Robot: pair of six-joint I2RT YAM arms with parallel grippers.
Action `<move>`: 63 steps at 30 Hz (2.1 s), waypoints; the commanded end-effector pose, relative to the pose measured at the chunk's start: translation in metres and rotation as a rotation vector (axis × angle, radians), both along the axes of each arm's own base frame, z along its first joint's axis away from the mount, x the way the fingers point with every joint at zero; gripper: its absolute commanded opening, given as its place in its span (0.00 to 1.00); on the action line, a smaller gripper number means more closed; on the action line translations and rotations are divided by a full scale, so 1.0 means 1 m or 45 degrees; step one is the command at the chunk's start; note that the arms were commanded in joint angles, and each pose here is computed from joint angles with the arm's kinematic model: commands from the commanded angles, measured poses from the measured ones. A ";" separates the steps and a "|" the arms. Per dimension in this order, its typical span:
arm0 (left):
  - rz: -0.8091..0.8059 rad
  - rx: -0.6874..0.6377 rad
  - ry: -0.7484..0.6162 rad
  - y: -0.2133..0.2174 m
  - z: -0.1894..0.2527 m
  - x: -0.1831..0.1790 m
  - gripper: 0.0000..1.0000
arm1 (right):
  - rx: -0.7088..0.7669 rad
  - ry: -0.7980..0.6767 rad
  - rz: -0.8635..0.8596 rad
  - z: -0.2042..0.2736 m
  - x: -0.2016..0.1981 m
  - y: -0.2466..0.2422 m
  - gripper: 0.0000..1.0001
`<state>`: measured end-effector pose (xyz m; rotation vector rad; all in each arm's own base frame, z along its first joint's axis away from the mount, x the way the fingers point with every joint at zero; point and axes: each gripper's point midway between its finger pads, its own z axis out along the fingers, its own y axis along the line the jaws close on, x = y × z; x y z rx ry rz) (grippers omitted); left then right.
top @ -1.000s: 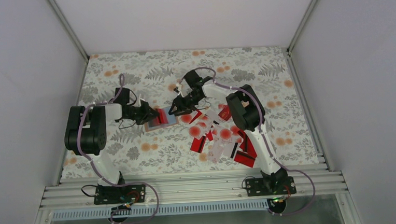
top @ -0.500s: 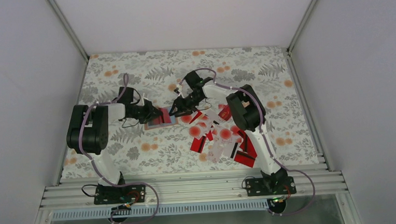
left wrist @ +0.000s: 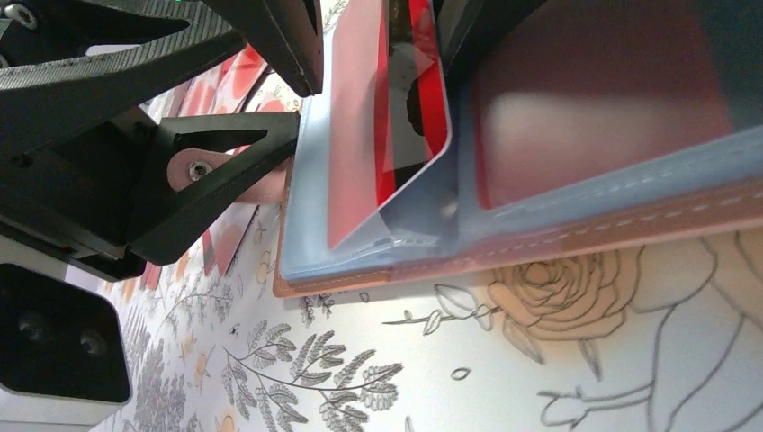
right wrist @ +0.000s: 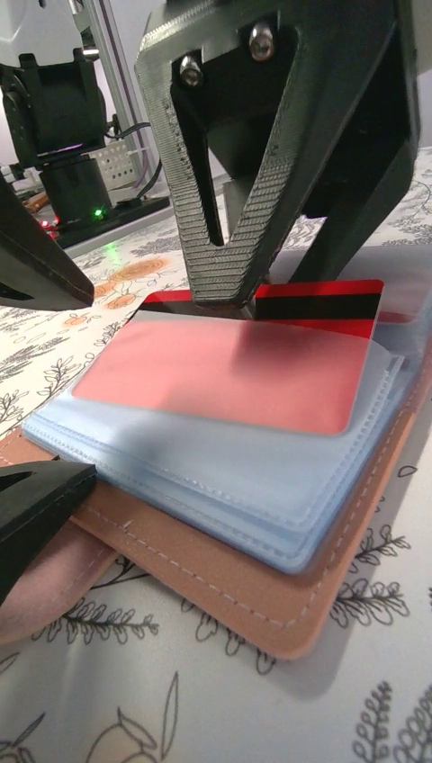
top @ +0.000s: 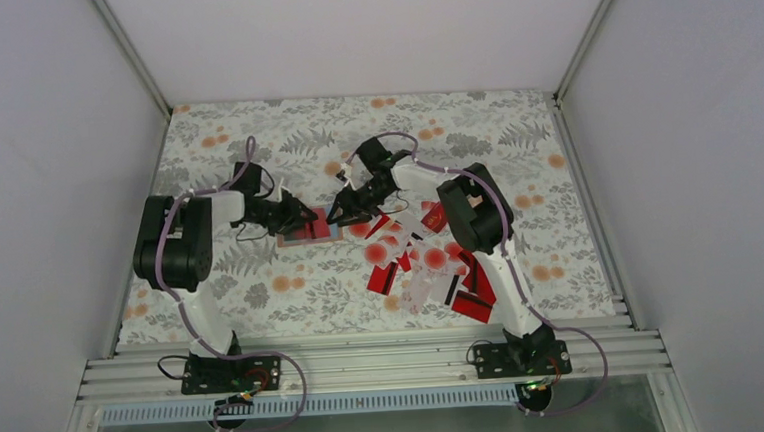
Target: Put the credit cards into the card holder
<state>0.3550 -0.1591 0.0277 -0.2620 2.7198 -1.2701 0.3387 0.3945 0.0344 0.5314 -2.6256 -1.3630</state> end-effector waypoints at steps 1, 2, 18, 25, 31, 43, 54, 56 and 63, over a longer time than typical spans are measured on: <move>-0.030 0.091 -0.044 0.005 0.007 0.006 0.35 | -0.140 0.056 -0.010 -0.020 -0.017 -0.012 0.43; -0.029 0.110 -0.046 0.007 0.009 0.007 0.38 | -0.141 0.056 -0.012 -0.020 -0.017 -0.012 0.43; -0.046 0.312 -0.009 0.018 0.012 0.002 0.56 | -0.150 0.045 -0.010 -0.019 -0.018 -0.010 0.43; -0.075 0.343 0.001 0.008 0.009 0.001 0.55 | -0.156 0.045 -0.015 -0.019 -0.018 -0.010 0.40; -0.090 0.358 0.000 0.000 0.010 0.004 0.54 | -0.155 0.039 -0.018 -0.019 -0.018 -0.009 0.39; -0.116 0.343 0.003 -0.012 0.009 0.007 0.52 | -0.157 0.038 -0.024 -0.019 -0.018 -0.008 0.39; -0.129 0.306 0.007 -0.022 0.009 0.008 0.51 | -0.152 0.033 -0.026 -0.019 -0.017 -0.007 0.39; -0.134 0.306 0.005 -0.024 0.010 0.010 0.51 | -0.149 0.032 -0.027 -0.019 -0.017 -0.006 0.38; -0.149 0.301 -0.014 -0.030 0.014 0.014 0.50 | -0.148 0.027 -0.027 -0.018 -0.016 -0.006 0.38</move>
